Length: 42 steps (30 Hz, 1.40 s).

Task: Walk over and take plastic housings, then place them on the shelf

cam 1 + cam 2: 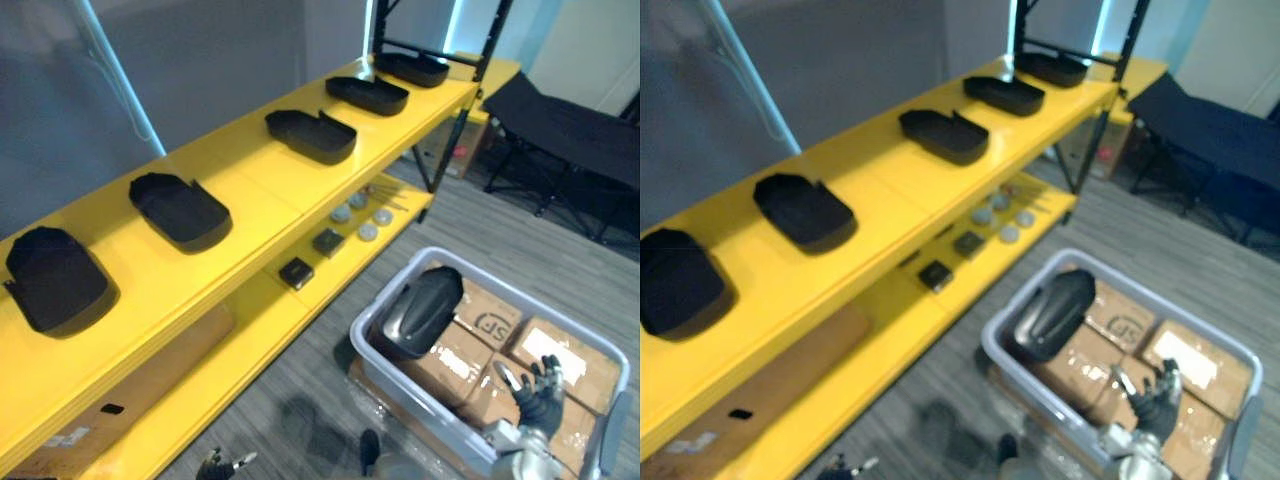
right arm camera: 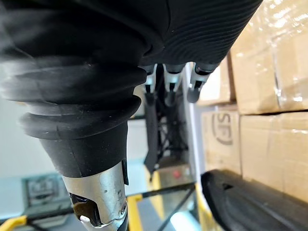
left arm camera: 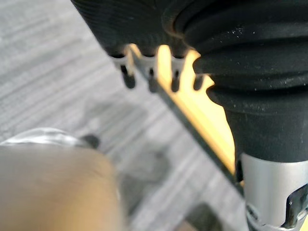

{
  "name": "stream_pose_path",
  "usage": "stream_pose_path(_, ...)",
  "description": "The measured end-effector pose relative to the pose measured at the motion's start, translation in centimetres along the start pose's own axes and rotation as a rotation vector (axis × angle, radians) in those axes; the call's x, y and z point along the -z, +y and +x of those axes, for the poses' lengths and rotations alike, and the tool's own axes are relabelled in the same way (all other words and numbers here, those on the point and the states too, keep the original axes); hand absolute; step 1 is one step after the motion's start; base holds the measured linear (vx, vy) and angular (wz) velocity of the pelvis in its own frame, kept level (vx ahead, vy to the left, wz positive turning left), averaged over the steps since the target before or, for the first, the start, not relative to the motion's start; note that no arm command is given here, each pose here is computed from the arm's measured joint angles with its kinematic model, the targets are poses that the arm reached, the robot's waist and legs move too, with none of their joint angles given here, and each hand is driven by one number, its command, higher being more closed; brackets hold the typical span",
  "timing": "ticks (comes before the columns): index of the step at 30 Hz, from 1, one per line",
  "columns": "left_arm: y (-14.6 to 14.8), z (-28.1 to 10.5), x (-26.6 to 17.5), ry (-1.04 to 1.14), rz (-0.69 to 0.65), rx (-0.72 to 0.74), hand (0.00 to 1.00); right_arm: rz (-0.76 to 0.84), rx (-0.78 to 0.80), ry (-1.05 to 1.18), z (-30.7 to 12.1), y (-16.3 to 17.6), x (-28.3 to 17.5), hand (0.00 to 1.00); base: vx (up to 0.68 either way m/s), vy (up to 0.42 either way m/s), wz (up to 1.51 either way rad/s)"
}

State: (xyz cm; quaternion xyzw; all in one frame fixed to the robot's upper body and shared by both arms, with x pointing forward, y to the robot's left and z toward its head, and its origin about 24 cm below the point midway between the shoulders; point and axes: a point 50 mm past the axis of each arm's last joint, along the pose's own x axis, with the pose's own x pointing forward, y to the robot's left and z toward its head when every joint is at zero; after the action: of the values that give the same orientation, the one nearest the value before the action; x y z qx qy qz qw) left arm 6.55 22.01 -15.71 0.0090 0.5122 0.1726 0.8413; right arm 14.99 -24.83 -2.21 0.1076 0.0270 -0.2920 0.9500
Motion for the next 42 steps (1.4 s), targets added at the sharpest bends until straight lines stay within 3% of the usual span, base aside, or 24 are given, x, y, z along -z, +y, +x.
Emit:
stream_pose_path(2, 0.3, -0.5, 1.3, 0.023, -0.086, -0.028, 0.00, -0.007, -0.176, -0.055, 1.9, 3.0, -1.2, 0.00, -0.06, 0.080, -1.57)
stream_pose_path(6, -0.4, -1.5, 3.7, 0.074, -0.110, -0.021, 0.00, 0.003, -0.282, -0.115, 3.7, 6.1, -2.5, 0.00, -0.11, 0.235, -1.12)
stream_pose_path(21, -0.6, -0.6, 0.2, -0.060, -0.124, -0.038, 0.00, 0.077, -0.224, 0.055, 0.4, 5.2, 0.8, 0.00, -0.07, 0.096, -0.27)
stream_pose_path(27, 1.4, -0.3, -0.3, -0.061, -0.112, -0.092, 0.00, 0.092, -0.237, 0.095, -0.4, 6.1, 1.5, 0.00, -0.06, -0.086, -0.34)
stream_pose_path(37, 0.3, -0.8, 1.7, 0.006, -0.144, -0.054, 0.00, 0.060, -0.236, 0.142, 0.5, 5.1, 1.6, 0.00, -0.09, -0.124, -0.27)
stream_pose_path(42, -0.8, -0.6, 0.7, -0.044, -0.135, -0.013, 0.00, 0.040, -0.164, 0.057, 4.7, 3.9, -0.2, 0.00, -0.12, -0.016, 0.30)
